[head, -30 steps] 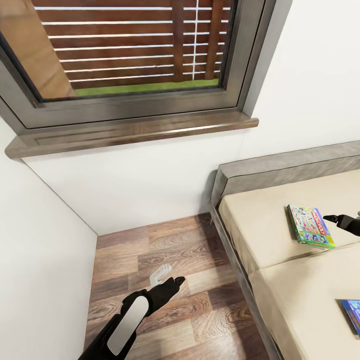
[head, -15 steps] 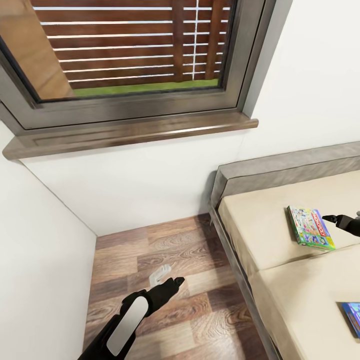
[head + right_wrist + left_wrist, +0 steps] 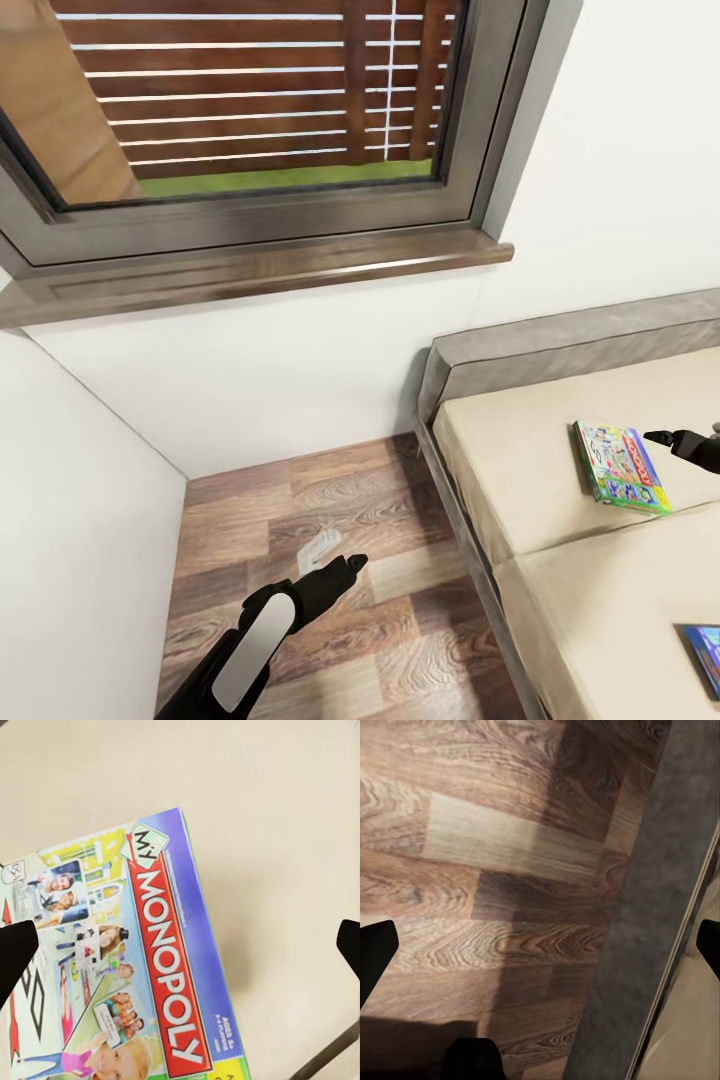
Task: Put all the toys in the child's room - the three board games (two on the bed and one on the table), the two jigsaw puzzles on the table, and the tennis ball on the table - inside the toy box on the table in the child's room.
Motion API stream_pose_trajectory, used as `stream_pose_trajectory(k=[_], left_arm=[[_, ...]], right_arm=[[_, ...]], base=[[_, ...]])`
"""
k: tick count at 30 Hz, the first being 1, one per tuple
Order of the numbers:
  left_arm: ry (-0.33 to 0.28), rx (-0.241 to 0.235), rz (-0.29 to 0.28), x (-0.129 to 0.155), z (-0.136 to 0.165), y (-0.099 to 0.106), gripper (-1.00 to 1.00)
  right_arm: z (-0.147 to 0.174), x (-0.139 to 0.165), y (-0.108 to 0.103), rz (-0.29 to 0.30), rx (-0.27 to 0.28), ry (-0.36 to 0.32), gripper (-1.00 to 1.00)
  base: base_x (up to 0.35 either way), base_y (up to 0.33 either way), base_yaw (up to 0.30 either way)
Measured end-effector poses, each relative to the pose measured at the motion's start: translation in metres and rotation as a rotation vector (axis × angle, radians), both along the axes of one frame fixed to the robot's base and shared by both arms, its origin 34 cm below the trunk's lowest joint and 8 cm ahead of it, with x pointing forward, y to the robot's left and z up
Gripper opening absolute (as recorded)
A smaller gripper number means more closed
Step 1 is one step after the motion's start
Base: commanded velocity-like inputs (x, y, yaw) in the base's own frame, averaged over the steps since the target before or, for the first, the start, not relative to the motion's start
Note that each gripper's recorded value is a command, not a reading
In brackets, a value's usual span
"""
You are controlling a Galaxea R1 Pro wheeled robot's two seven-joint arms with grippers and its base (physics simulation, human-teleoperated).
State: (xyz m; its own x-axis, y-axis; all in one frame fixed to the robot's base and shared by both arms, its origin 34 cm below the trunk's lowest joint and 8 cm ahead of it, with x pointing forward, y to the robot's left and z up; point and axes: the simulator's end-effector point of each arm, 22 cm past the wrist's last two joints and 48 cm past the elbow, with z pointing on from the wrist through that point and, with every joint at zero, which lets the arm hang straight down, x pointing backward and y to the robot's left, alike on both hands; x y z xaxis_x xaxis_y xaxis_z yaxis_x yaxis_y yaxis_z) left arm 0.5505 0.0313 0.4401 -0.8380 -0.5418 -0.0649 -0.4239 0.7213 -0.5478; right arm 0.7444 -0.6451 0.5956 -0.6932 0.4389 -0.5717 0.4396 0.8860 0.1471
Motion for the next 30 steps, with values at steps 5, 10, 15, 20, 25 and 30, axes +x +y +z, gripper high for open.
stream_pose_trajectory(k=[5, 10, 15, 20, 25, 30], left_arm=[[0.000, 0.000, 0.001, 0.000, 0.000, 0.000, 1.00], [0.004, 0.001, 0.001, -0.001, -0.001, 0.000, 1.00], [0.007, 0.000, 0.002, -0.002, -0.002, 0.000, 1.00], [0.012, -0.003, 0.005, -0.003, -0.003, 0.000, 1.00], [0.015, 0.000, 0.006, -0.003, -0.004, 0.001, 1.00], [0.015, 0.005, 0.003, -0.003, -0.005, 0.002, 1.00]], right_arm=[[0.000, 0.000, 0.000, 0.000, 0.000, 0.001, 1.00], [-0.001, -0.001, 0.000, -0.001, 0.000, 0.004, 1.00], [-0.004, -0.002, 0.000, -0.002, 0.000, 0.009, 1.00], [-0.008, -0.004, 0.002, 0.000, 0.002, 0.018, 1.00], [-0.012, -0.006, 0.004, 0.002, 0.003, 0.025, 1.00], [-0.013, -0.006, 0.004, 0.003, 0.002, 0.029, 1.00]], base=[[0.015, -0.009, 0.000], [0.007, -0.005, 0.000], [0.003, -0.002, 0.000], [0.001, -0.001, 0.000], [0.000, 0.000, 0.000], [0.000, 0.000, 0.001]])
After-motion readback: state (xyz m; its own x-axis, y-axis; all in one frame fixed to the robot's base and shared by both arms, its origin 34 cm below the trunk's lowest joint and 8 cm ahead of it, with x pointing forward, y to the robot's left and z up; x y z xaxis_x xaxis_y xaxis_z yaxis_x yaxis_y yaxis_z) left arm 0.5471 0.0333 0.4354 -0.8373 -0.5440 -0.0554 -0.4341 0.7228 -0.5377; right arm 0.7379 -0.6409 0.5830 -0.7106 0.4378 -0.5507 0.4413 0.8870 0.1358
